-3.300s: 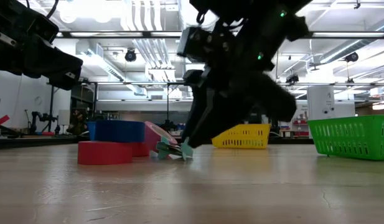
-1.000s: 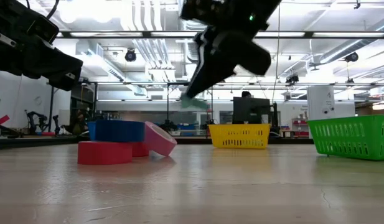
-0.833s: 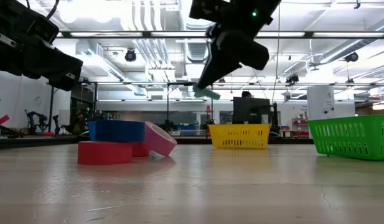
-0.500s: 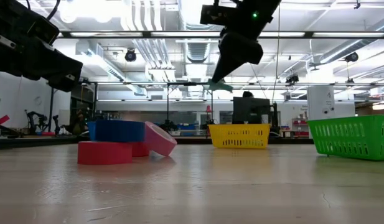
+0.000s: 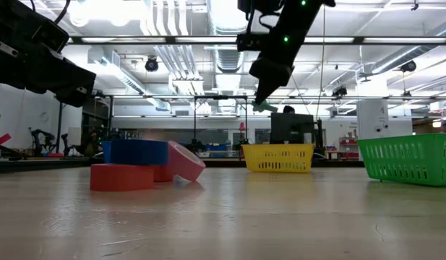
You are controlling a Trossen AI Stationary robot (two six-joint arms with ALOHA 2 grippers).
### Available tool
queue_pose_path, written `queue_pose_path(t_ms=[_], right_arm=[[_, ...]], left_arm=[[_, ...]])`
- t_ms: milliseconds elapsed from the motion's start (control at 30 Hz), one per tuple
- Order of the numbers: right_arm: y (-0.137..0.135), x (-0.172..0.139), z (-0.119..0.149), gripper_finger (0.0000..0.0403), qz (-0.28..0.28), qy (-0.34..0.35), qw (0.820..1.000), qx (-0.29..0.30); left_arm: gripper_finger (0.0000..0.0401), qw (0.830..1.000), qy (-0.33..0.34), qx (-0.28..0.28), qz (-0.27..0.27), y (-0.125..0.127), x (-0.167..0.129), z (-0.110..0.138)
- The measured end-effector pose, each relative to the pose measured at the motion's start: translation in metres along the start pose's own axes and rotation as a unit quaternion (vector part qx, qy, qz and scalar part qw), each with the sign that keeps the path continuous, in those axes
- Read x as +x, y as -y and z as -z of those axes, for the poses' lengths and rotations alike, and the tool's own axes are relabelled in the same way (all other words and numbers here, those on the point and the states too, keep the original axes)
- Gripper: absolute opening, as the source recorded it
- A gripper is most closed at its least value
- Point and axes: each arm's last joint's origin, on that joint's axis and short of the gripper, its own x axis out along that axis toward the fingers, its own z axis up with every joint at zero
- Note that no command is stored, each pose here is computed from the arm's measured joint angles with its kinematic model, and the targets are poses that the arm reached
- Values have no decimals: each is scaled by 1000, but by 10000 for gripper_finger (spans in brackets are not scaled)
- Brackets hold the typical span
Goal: Pick and place Stapler, Stapler remover, tape
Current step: Put the blue staple remover into the yellow bin
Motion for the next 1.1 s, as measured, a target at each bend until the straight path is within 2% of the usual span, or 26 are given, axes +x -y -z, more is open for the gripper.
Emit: queue_pose_path(t_ms=[200,467,1100], right_arm=[[17,17,3,8,-45,-24,998,29],[31,32,10,8,-35,-48,996,60],[23,49,31,8,-40,-66,993,87]], left_arm=[[16,1000,0,0,0,0,0,0],[16,1000,0,0,0,0,0,0],[16,1000,0,0,0,0,0,0]])
